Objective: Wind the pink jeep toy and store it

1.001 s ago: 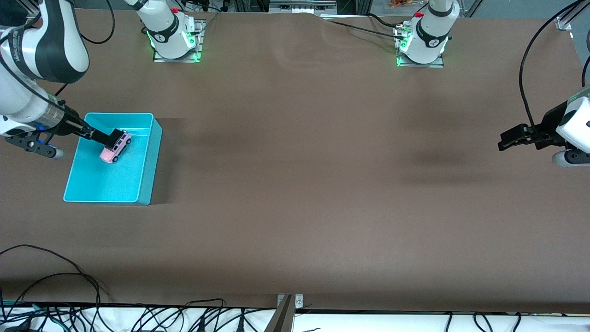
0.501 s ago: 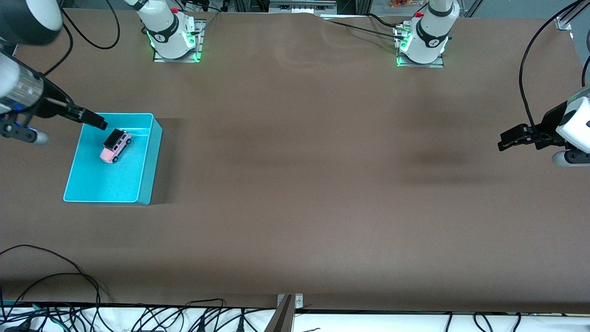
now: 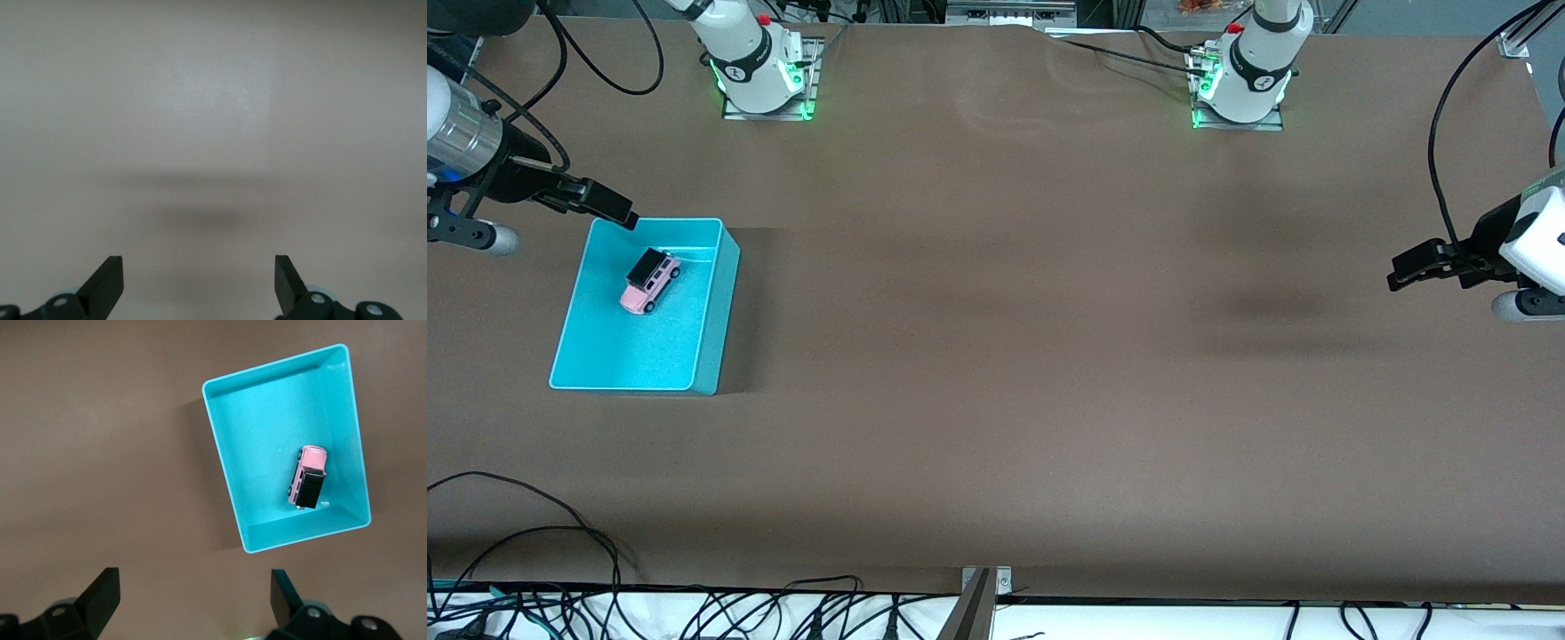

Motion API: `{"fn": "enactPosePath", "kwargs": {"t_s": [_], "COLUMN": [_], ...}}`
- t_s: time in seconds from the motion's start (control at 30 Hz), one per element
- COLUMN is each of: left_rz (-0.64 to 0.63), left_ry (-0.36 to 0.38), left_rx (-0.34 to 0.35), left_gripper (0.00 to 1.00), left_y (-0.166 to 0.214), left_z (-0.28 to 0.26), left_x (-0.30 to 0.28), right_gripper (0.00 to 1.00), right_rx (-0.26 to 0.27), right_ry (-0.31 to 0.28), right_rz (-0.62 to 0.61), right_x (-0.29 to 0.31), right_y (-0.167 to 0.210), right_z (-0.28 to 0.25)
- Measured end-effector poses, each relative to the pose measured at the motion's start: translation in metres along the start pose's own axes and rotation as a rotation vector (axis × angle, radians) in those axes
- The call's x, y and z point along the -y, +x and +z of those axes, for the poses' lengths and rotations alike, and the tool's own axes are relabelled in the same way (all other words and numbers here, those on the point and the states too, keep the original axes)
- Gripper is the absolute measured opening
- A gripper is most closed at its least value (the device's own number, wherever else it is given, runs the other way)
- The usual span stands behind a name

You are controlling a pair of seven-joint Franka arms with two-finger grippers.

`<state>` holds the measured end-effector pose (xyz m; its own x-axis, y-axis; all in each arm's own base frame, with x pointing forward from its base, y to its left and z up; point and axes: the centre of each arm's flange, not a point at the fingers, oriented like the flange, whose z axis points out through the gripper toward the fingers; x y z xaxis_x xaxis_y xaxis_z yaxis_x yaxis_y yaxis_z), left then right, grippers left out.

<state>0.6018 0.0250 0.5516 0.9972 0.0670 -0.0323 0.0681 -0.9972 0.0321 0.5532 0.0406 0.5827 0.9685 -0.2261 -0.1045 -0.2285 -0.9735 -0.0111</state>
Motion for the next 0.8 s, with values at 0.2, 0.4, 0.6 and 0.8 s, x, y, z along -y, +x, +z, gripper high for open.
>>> {"fn": "enactPosePath", "kwargs": {"t_s": [0.2, 0.4, 0.6, 0.8], "left_rz": [0.000, 0.000, 0.000, 0.000], "left_ry": [0.000, 0.000, 0.000, 0.000], "left_rx": [0.000, 0.000, 0.000, 0.000], "left_gripper": [1.00, 1.00, 1.00, 1.00], "left_y": [0.000, 0.000, 0.000, 0.000], "left_z": [0.000, 0.000, 0.000, 0.000], "left_x": [0.000, 0.000, 0.000, 0.000], "right_gripper": [1.00, 1.00, 1.00, 1.00], "right_rx": [0.013, 0.008, 0.011, 0.035], "right_ry": [-0.004, -0.012, -0.016, -0.022], "right_rz": [-0.026, -0.078, -0.108, -0.118], "right_x": [-0.002, -0.006, -0.007, -0.006], "right_y": [-0.002, -0.003, -0.003, -0.008], "right_z": [-0.004, -0.011, -0.012, -0.015]}}
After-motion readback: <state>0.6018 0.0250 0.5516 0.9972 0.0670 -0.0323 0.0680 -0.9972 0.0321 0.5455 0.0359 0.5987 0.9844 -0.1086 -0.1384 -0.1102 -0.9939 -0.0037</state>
